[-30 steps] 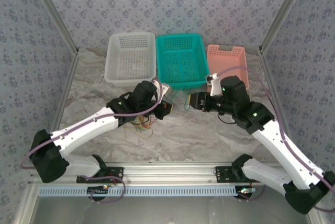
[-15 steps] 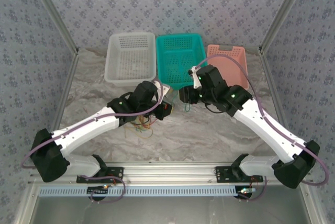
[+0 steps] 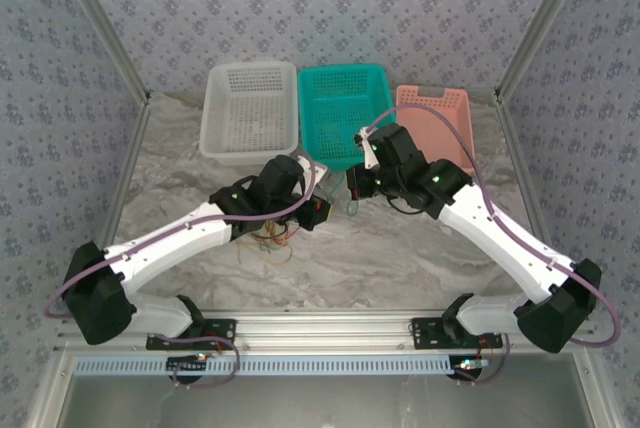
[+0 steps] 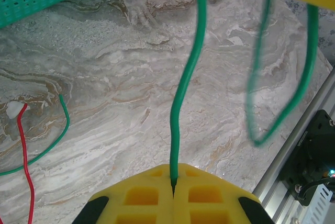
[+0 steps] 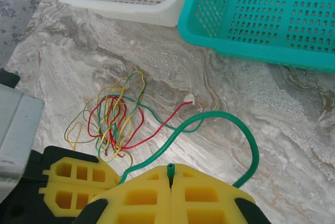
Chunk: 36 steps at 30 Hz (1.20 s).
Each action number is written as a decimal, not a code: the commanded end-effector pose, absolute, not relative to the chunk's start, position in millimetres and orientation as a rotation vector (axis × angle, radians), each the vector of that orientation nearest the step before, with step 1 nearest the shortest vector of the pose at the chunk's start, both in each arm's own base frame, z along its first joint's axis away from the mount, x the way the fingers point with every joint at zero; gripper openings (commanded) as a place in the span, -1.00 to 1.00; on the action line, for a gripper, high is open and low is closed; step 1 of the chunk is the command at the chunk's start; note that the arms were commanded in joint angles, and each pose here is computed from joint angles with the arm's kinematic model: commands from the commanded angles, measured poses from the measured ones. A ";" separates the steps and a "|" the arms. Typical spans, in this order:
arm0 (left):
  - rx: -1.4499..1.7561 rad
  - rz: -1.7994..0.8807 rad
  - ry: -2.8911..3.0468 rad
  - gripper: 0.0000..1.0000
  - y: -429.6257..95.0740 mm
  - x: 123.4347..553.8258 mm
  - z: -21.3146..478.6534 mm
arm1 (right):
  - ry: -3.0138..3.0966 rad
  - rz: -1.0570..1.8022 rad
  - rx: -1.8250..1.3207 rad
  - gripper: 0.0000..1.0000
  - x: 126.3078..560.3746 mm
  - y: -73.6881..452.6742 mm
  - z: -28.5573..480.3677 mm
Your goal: Untangle the cables
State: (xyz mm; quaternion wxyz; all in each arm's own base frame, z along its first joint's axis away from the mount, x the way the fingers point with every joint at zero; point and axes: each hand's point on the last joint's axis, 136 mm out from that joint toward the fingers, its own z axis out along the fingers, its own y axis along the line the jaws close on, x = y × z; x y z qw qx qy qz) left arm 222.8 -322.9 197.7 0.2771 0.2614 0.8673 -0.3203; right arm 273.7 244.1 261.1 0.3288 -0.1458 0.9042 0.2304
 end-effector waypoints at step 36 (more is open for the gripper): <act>0.936 -0.881 2.339 -1.00 -368.0 156.6 118.4 | 1.791 0.777 0.428 -1.00 390.5 34.6 453.1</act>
